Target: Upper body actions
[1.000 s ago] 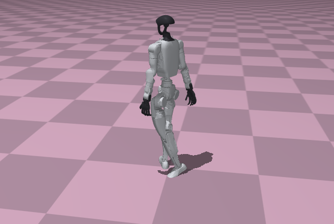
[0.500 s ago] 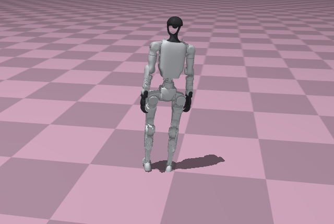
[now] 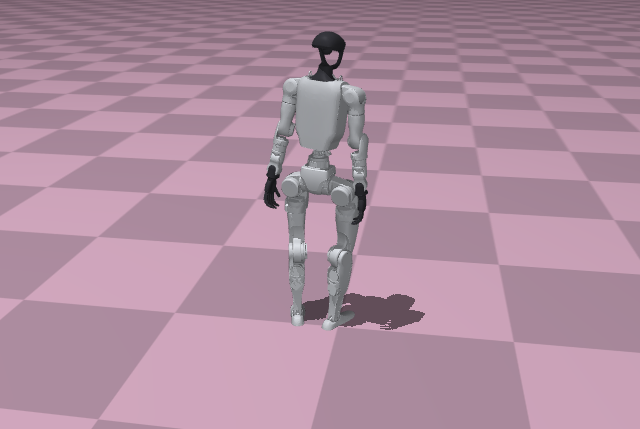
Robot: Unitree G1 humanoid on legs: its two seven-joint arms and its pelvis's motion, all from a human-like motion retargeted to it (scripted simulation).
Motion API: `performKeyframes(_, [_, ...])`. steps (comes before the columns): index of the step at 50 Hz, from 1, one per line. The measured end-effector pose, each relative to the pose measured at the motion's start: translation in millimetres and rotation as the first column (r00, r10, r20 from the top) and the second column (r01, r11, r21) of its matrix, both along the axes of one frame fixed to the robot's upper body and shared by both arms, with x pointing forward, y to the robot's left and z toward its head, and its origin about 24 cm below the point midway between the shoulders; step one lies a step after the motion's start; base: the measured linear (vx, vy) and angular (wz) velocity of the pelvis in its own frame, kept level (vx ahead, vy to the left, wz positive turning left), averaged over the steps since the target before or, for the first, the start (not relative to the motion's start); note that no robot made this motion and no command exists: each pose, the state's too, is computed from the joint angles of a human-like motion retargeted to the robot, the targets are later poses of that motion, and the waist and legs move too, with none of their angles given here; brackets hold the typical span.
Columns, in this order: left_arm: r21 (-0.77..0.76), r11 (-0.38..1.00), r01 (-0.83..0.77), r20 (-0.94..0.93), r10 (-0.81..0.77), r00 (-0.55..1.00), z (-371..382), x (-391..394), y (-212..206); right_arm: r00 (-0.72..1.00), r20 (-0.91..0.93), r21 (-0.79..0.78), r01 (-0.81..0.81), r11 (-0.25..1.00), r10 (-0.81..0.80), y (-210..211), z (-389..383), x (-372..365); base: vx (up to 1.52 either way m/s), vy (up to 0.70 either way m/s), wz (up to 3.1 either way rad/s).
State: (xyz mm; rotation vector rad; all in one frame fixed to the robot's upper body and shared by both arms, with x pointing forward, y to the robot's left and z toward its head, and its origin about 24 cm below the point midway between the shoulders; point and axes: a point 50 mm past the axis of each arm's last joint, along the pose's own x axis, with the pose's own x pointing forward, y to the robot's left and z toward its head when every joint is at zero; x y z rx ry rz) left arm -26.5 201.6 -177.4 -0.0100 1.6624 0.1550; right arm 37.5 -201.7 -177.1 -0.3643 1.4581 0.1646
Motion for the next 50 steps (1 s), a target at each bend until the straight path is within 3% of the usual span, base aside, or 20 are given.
performKeyframes(5, [0.028, 1.000, -0.008, -0.031, 0.009, 0.999, 2.4, -10.1, 9.4, 0.997, 0.038, 0.017, -0.064, 0.998, 0.063, 7.1, -0.2, 10.8, -0.17, -0.08, -2.64])
performKeyframes(10, [0.042, 0.999, -0.032, -0.025, 0.033, 0.999, 3.1, -7.5, 14.7, 1.000, 0.019, 0.009, -0.024, 1.000, 0.024, 3.9, -0.4, 3.3, -0.14, -0.12, -2.00])
performKeyframes(24, [0.041, 0.999, 0.000, 0.115, -0.005, 0.993, -1.0, 40.0, 4.3, 0.930, -0.194, -0.130, 0.290, 0.948, -0.311, -15.7, 5.6, -69.3, -0.01, -0.18, -1.03])
performKeyframes(34, [0.074, 0.994, 0.084, 0.255, -0.101, 0.962, 0.3, 75.4, -1.5, 0.968, -0.162, -0.037, 0.190, 0.981, -0.194, 1.5, 0.5, -47.7, 0.06, -0.24, -0.93])
performKeyframes(44, [0.041, 0.996, 0.077, 0.237, -0.085, 0.968, -1.8, 72.5, -15.9, 0.998, -0.022, 0.023, 0.068, 0.997, -0.067, 6.8, -1.1, -3.0, 0.00, -0.10, -0.96])
performKeyframes(50, [0.028, 0.996, 0.083, 0.171, -0.086, 0.982, -3.3, 50.8, -15.1, 0.994, -0.059, -0.008, 0.086, 0.996, -0.087, 2.2, -0.5, -12.0, 0.15, -0.05, -0.57])
